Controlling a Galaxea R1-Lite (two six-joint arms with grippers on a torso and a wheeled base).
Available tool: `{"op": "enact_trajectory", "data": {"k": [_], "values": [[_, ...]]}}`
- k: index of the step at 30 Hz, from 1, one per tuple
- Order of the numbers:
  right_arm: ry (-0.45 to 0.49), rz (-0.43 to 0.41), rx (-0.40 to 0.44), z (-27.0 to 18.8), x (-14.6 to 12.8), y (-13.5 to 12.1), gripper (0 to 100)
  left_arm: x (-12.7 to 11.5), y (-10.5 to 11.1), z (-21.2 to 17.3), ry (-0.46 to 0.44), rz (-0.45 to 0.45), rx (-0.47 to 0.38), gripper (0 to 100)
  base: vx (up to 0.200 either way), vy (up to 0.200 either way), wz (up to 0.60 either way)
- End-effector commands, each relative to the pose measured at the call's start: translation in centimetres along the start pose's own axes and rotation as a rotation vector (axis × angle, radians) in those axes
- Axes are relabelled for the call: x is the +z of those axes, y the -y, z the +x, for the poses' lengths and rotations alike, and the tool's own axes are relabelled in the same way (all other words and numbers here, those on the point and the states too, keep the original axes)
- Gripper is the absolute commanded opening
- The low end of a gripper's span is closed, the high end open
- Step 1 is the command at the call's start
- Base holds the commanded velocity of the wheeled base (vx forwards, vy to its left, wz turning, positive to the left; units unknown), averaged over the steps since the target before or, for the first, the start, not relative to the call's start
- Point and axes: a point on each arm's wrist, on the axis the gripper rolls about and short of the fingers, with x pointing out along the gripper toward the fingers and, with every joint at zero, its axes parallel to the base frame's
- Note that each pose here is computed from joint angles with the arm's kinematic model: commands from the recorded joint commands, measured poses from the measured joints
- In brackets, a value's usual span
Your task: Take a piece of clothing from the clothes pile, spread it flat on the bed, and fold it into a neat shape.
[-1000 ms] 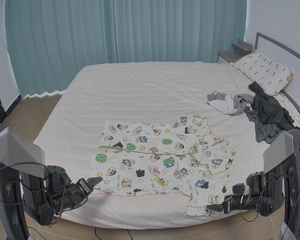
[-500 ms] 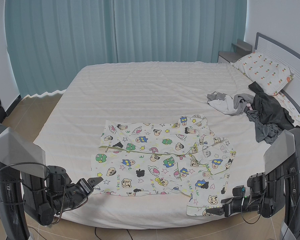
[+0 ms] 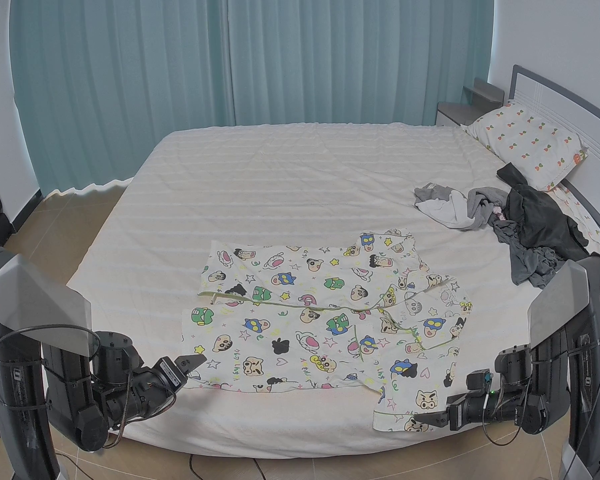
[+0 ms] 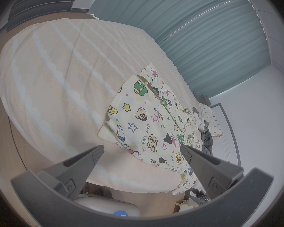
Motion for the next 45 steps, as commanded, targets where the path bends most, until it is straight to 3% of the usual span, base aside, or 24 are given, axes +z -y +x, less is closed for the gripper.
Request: {"op": "enact_trajectory", "data": {"k": [1, 11, 12, 28, 32, 45], "values": [[0.025, -0.014, -0.001, 0.8, 0.3, 0.4, 100, 0.0, 0.1, 0.0, 0.008, 0.003, -0.013, 100, 0.000, 0.000, 0.00], [0.027, -0.036, 0.013, 1.6, 0.7, 0.3, 100, 0.0, 0.1, 0.1, 0.006, 0.004, -0.011, 100, 0.000, 0.000, 0.00], [0.027, -0.036, 0.013, 1.6, 0.8, 0.3, 0, 0.0, 0.1, 0.1, 0.006, 0.004, -0.011, 100, 0.000, 0.000, 0.00], [0.058, -0.011, 0.001, 1.2, 1.0, 1.1, 0, 0.0, 0.0, 0.1, 0.010, 0.009, -0.003, 100, 0.000, 0.000, 0.00], [0.054, 0.071, -0.003, 0.4, 0.7, 1.4, 0, -0.1, -0.2, 0.1, 0.009, 0.051, 0.009, 100, 0.000, 0.000, 0.00], [0.089, 0.174, 0.123, -2.5, 0.6, 2.5, 0, -0.2, -0.4, 0.2, 0.006, 0.059, 0.020, 100, 0.000, 0.000, 0.00]]}}
